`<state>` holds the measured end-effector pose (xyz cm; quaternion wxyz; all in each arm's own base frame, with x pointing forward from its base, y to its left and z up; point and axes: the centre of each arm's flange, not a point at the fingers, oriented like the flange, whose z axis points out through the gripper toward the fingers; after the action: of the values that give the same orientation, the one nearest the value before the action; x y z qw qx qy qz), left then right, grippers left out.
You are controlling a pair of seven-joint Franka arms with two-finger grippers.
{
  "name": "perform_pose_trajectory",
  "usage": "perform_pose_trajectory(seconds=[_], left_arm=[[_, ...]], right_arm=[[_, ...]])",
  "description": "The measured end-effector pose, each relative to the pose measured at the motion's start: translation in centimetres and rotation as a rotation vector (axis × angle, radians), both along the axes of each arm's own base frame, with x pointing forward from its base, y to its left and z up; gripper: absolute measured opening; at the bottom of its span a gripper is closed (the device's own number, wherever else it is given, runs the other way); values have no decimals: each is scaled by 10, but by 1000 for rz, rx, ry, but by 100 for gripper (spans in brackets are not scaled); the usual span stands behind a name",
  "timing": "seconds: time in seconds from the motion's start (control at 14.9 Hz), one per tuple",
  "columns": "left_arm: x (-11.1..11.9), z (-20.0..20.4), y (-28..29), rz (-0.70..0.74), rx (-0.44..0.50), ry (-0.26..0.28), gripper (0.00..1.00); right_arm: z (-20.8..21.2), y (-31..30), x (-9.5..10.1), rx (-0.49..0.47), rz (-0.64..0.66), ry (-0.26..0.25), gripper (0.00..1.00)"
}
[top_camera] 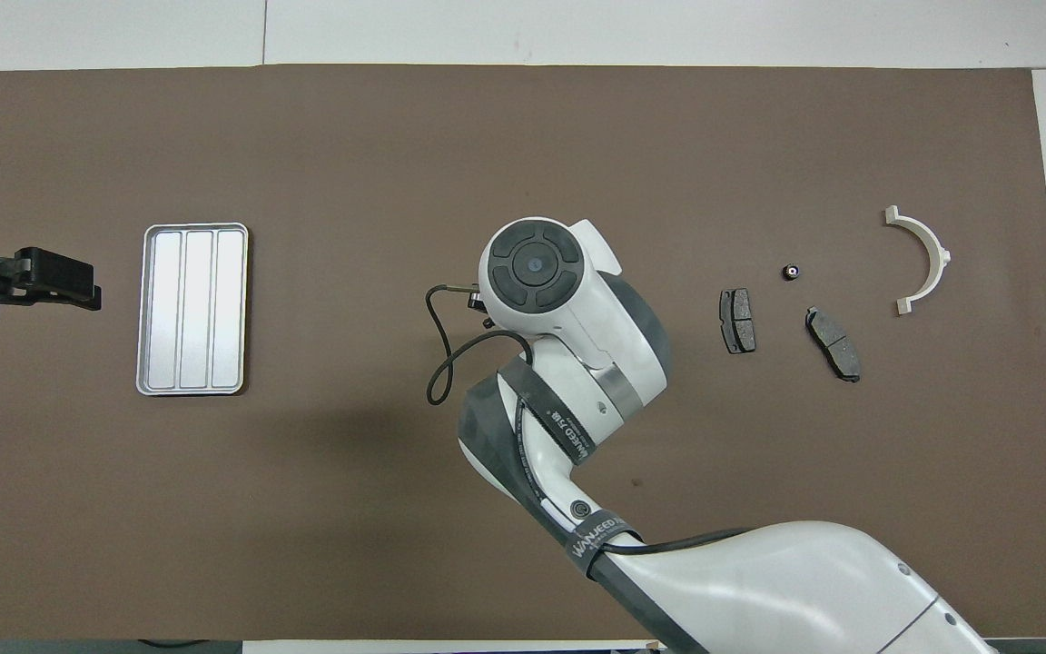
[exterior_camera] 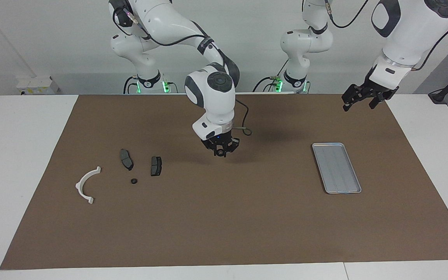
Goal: Pick bearing gear from pile to tray
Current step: 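Carry the black part with the right gripper to the table center, release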
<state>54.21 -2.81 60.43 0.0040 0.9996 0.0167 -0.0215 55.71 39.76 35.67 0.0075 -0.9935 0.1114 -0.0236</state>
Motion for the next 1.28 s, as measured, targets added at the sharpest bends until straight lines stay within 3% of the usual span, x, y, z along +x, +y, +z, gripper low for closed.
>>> perform_pose_trajectory(seconds=[0.6, 1.21, 1.28], left_arm=[[0, 0, 0, 0, 0, 0, 100], [0, 0, 0, 0, 0, 0, 100], [0, 0, 0, 0, 0, 0, 100]], right_arm=[[-53, 10, -4, 18, 3, -8, 35], [-68, 7, -6, 25, 2, -14, 35], [-68, 6, -6, 24, 1, -13, 40]])
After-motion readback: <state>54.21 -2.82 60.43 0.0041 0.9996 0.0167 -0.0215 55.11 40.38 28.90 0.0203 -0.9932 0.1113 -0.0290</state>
